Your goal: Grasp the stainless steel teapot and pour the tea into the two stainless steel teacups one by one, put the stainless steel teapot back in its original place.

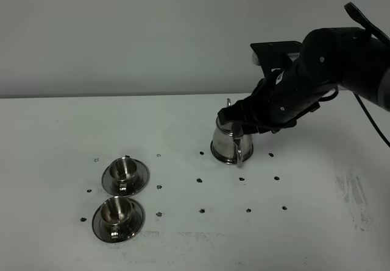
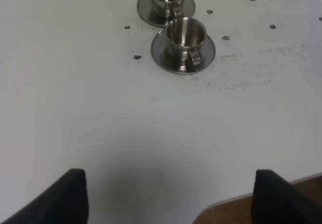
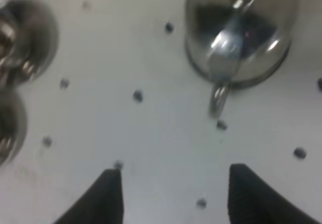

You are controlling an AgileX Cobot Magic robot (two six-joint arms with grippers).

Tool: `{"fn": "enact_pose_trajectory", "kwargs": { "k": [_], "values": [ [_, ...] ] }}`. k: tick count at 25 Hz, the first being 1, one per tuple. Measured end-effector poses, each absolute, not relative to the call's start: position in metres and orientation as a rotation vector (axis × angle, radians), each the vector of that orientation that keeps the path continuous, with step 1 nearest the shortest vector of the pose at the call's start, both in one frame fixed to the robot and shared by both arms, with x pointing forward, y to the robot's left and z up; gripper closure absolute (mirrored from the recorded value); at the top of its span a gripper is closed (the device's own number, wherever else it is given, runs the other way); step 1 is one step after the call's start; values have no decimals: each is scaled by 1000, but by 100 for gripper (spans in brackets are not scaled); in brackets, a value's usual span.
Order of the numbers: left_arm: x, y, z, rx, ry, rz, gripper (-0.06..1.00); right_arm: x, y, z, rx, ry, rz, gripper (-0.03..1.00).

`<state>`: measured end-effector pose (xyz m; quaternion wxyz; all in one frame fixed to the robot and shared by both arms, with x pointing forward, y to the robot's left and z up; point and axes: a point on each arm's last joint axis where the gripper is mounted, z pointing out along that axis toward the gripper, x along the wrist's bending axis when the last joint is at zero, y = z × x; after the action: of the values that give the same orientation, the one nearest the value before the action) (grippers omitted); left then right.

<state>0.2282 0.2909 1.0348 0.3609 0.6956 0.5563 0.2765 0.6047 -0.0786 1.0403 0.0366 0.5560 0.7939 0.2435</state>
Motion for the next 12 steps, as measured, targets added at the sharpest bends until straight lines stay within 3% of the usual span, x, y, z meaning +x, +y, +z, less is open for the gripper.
{"fn": "enact_pose_trajectory", "kwargs": {
  "k": [12],
  "values": [
    [228, 291, 1035, 1792, 1434, 712, 29, 618, -80, 996, 1837, 2427, 546, 52]
  ]
}}
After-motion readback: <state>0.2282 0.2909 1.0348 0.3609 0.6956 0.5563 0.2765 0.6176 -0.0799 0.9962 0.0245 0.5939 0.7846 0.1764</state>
